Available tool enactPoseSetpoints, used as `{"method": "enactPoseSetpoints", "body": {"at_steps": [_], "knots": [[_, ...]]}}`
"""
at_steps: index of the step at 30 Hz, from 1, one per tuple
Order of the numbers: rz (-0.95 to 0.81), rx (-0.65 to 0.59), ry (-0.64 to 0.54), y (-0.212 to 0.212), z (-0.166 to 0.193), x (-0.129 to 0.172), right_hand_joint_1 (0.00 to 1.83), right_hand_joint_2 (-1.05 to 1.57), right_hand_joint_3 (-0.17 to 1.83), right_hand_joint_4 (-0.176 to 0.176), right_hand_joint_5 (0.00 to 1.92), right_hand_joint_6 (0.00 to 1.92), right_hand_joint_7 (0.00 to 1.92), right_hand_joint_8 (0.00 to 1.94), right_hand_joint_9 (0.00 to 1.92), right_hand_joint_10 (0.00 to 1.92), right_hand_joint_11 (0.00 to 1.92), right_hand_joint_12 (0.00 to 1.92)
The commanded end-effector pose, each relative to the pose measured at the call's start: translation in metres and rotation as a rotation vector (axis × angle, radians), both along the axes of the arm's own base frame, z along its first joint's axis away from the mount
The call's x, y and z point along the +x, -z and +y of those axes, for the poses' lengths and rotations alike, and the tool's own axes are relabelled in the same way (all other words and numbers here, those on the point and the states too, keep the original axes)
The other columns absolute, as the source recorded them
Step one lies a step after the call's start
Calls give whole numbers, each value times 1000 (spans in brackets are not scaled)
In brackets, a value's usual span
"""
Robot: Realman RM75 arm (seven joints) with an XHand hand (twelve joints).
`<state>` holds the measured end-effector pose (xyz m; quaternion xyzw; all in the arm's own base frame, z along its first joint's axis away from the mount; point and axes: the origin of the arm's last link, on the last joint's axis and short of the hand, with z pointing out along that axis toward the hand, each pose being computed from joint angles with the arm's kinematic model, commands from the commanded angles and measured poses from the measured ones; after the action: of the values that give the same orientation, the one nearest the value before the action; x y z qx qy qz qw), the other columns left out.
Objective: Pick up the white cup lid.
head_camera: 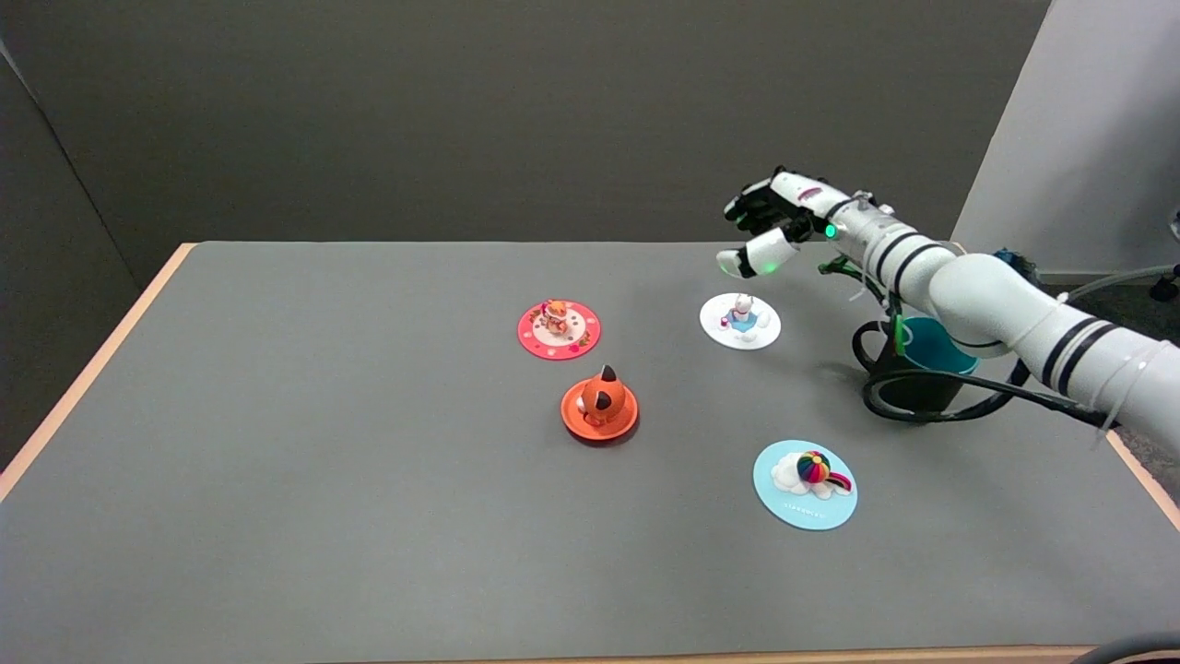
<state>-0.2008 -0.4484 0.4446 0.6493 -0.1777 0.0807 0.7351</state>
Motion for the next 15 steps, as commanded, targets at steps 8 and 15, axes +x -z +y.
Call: {"method": "enactPoseSetpoints", "body": {"at_steps": [8,15], "knots": [[0,-35,130,-25,42,-47,699,389,883,-57,665,220,747,208,736,229,444,310],[56,46,101,-3,34,-34,742,433,908,-72,714,231,756,210,733,229,445,307]]}}
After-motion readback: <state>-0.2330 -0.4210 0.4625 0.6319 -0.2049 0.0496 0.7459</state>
